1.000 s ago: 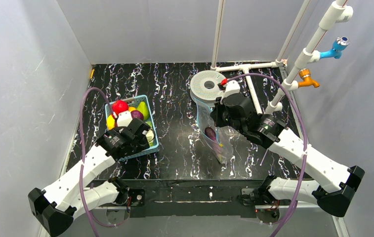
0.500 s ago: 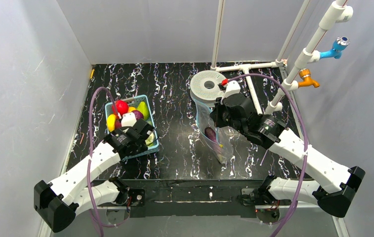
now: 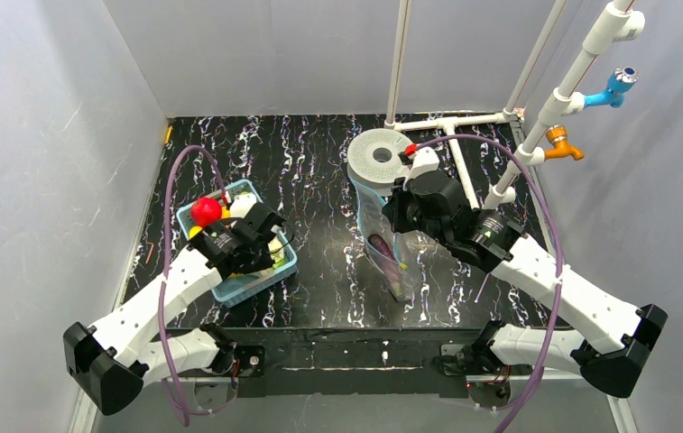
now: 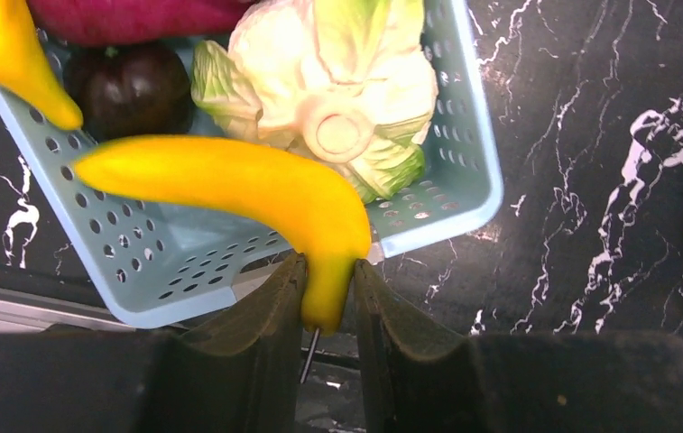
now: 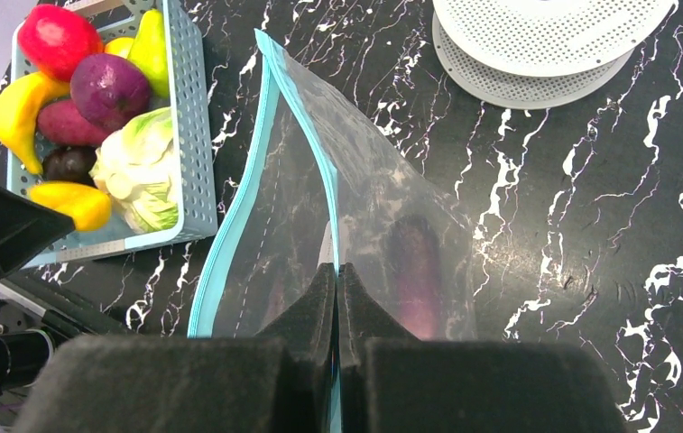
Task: Place the food in the zip-top bag and seal the zipper
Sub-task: Pick up the fake fruit from the bin.
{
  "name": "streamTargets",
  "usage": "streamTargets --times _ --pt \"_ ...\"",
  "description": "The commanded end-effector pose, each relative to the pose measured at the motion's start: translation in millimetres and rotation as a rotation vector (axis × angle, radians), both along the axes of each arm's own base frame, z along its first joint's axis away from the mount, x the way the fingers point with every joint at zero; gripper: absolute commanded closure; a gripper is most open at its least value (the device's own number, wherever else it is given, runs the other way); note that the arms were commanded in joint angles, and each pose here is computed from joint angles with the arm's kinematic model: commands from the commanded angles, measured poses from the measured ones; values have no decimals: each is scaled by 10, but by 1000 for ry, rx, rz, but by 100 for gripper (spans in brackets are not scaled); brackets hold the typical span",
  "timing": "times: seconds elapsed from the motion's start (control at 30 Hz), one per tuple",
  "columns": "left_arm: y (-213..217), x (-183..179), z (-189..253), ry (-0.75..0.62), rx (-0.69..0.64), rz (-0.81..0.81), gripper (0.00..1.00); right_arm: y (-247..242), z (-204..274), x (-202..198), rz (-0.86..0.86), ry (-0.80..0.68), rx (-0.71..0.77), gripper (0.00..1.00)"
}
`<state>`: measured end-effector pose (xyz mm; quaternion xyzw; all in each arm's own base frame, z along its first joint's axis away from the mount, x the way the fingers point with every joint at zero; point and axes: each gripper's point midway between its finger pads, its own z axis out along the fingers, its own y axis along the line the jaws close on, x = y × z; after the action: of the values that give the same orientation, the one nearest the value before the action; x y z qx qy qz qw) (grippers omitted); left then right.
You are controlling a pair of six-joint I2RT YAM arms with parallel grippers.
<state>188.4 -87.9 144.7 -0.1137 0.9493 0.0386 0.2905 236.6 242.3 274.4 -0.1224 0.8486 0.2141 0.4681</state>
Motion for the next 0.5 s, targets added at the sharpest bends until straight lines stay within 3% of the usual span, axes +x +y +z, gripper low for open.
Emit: streamTargets --times 0.0,0.17,0.23,0.37,0.47 --pt "58 -6 254 -13 43 -82 95 50 154 51 0 -41 44 99" --pt "-11 -15 408 -61 -5 -175 100 66 125 47 6 -29 37 99" --pt "-191 -21 519 -79 -70 -296 100 82 186 59 8 -39 45 99" --pt "-883 -222 1125 -225 -401 -692 100 191 128 21 51 -7 62 99" --pt "-1170 -412 1550 -351 -595 -862 100 252 134 16 70 1 67 99"
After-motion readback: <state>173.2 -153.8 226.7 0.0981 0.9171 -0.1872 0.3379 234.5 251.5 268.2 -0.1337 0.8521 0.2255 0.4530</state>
